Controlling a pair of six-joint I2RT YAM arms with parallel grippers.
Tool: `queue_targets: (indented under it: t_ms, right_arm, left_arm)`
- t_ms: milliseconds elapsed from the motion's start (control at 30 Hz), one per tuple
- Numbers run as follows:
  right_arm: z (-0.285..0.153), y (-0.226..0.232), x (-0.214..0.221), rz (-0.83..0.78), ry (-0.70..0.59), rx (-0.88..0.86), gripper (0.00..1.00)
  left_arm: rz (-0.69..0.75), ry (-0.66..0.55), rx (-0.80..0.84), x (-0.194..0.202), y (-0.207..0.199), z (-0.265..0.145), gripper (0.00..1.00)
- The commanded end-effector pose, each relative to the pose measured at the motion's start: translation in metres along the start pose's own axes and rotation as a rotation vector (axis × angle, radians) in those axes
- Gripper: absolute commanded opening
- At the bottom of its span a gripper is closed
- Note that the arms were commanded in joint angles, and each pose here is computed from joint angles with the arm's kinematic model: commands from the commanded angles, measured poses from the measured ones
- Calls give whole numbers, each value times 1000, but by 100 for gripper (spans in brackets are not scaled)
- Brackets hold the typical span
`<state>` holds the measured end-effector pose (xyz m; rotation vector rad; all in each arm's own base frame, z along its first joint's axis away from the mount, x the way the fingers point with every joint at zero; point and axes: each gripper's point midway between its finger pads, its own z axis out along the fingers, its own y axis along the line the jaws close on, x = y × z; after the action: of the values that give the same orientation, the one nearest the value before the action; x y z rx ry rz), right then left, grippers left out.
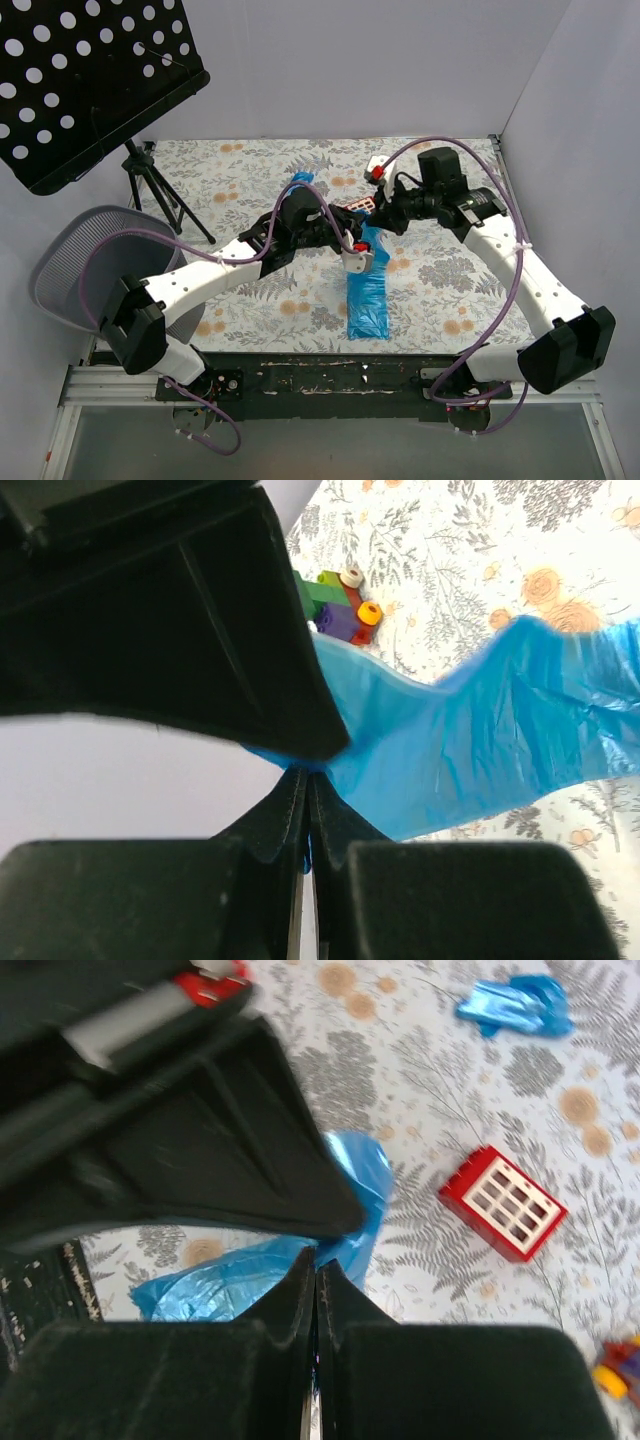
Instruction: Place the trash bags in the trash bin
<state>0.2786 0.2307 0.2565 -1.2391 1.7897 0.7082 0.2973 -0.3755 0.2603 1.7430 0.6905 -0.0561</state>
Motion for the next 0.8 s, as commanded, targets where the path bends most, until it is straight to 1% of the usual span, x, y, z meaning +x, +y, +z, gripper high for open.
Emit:
queue_targets:
  t_ms: [0, 67, 167, 233, 300, 333, 400, 500, 567, 633, 767]
  right_arm:
    - [0, 40, -39, -149, -53, -121, 1]
    - [5, 38, -36, -140, -36, -122, 1]
    - [14, 9, -14, -175, 32, -26, 1]
    - [16, -19, -8, -135, 41, 40, 1]
    - [17, -34, -9, -90, 34, 63, 1]
    - [14, -33, -18, -98, 14, 58, 1]
    - [10, -15, -41, -117, -39, 10, 1]
    - [-2, 31, -75, -118, -141, -145, 1]
    - [-8, 41, -91, -70, -196, -180, 1]
    - [-6, 36, -89, -47, -193, -159, 1]
    - [7, -5, -45, -43, -89, 3, 1]
  left_arm:
    - [106, 15, -63, -5, 32, 0, 0]
    - [113, 25, -78, -2, 36, 2, 0]
    - [130, -16, -136, -15, 53, -2, 0]
    - [127, -66, -142, -29, 56, -8, 0]
    - [133, -91, -142, -36, 55, -12, 0]
    - [129, -85, -135, -34, 52, -12, 0]
    - [115, -52, -103, -25, 43, -9, 0]
    - [99, -7, -71, -11, 29, 0, 0]
    - [90, 9, -56, -5, 23, 5, 0]
    - [78, 29, -28, 1, 15, 7, 0]
    - [90, -6, -52, -12, 26, 0, 0]
